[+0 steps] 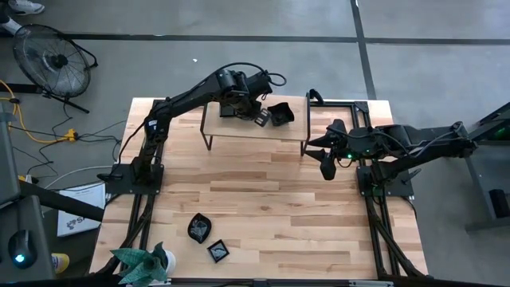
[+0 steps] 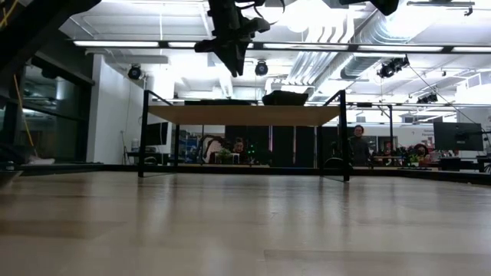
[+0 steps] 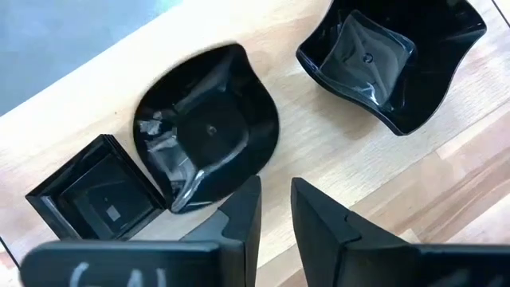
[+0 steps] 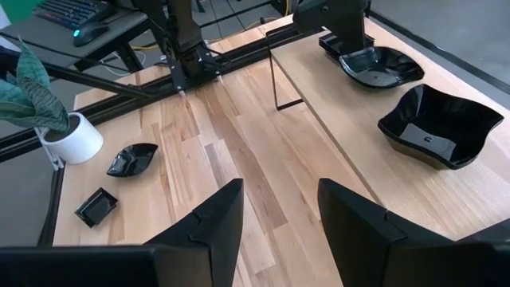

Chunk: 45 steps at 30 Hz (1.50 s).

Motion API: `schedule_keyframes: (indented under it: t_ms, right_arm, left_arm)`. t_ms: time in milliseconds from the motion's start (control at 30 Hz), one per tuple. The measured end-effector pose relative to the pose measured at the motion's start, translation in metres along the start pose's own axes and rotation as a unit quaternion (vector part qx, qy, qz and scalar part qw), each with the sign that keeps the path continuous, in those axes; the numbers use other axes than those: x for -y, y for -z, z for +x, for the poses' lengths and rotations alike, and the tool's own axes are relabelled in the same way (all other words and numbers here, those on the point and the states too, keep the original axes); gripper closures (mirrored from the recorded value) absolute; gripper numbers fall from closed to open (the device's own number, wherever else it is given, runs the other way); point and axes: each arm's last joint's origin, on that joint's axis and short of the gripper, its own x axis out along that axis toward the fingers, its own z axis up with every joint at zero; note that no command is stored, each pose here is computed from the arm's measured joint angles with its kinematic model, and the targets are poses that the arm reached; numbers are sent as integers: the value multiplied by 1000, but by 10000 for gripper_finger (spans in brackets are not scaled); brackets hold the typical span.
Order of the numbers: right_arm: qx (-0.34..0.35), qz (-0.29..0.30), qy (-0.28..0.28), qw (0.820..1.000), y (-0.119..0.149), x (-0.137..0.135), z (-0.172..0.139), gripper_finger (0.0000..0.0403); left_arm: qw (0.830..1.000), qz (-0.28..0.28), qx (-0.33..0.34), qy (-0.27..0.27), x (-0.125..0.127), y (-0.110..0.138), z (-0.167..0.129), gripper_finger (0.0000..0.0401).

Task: Pick & Place Mini shaped plates
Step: Stack the leaf-shaped plate on the leaf-shaped plate

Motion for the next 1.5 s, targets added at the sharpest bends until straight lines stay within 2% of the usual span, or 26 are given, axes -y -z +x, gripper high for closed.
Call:
schedule_keyframes:
  t_ms: [400,800,1033,1300,1500]
  right_arm:
    - [-11,10,4,1000,2,1,0,245]
    - [-24,21,10,999,5,4,-4,245]
    - [-4,27,6,1000,4,11,-22,245]
    - [4,27,20,999,7,22,-43,245]
    - [5,28,20,999,9,26,-50,245]
  left_arm:
    - [1000,-4,13,-12,0,-1,-2,332]
    - [996,64,48,26,-7,13,-54,332]
    - [995,76,56,14,-15,29,-83,332]
    - [993,106,52,8,5,53,-96,332]
    - [994,104,38,-6,27,77,-87,332]
